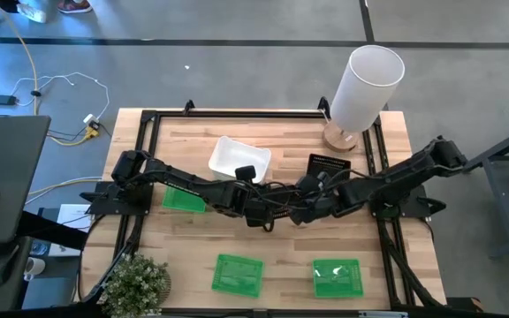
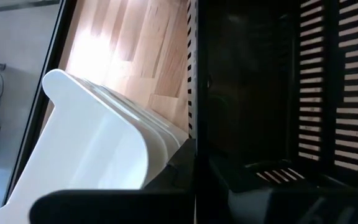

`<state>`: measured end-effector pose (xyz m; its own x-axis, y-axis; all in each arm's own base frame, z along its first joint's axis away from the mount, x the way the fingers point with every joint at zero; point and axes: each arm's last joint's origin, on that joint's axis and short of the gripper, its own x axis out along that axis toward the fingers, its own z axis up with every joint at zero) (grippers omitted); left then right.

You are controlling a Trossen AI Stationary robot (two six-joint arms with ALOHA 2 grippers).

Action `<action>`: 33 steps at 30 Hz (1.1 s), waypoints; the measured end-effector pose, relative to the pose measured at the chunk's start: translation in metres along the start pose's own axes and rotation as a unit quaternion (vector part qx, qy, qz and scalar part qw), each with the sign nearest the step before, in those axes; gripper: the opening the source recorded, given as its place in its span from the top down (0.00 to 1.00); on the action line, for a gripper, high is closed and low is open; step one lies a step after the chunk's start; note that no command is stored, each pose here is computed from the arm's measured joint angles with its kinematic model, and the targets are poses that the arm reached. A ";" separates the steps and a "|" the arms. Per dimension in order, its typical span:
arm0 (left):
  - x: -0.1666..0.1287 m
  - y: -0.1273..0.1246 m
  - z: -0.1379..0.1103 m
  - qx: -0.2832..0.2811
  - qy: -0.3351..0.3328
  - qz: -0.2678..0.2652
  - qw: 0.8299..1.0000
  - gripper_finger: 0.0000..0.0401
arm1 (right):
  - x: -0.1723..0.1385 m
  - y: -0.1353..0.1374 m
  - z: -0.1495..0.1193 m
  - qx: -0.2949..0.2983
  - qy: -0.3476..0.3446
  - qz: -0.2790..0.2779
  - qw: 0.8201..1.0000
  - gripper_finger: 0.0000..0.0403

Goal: Stack baskets by color
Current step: Stack the bottom black bin on top of the other black bins

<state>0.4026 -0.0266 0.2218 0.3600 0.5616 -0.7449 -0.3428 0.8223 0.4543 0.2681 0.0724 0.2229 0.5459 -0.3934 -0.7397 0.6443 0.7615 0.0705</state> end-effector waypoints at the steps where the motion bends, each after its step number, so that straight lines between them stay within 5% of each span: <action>1: 0.000 0.000 0.000 0.000 0.000 0.000 1.000 1.00 | 0.000 0.000 0.000 0.005 0.000 0.000 1.000 0.78; 7: 0.001 0.001 0.001 0.008 -0.003 -0.001 1.000 1.00 | 0.000 -0.001 0.000 0.031 -0.006 -0.006 0.999 0.98; 15: 0.006 0.006 0.003 0.001 0.001 -0.020 1.000 0.97 | 0.000 -0.003 0.000 0.054 -0.011 -0.021 0.998 0.99; 27: 0.012 0.012 0.005 -0.015 0.010 -0.057 0.998 0.70 | 0.000 -0.010 -0.003 0.070 -0.006 -0.058 0.996 1.00; 33: 0.009 0.008 0.007 0.014 -0.005 -0.062 0.998 0.65 | 0.003 -0.015 -0.001 0.070 -0.004 -0.074 0.995 1.00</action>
<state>0.4091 -0.0148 0.2222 0.4062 0.4563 -0.7917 -0.2706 0.8876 0.3728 0.2594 0.0606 0.2191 0.4432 -0.5001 -0.7440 0.7860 0.6159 0.0542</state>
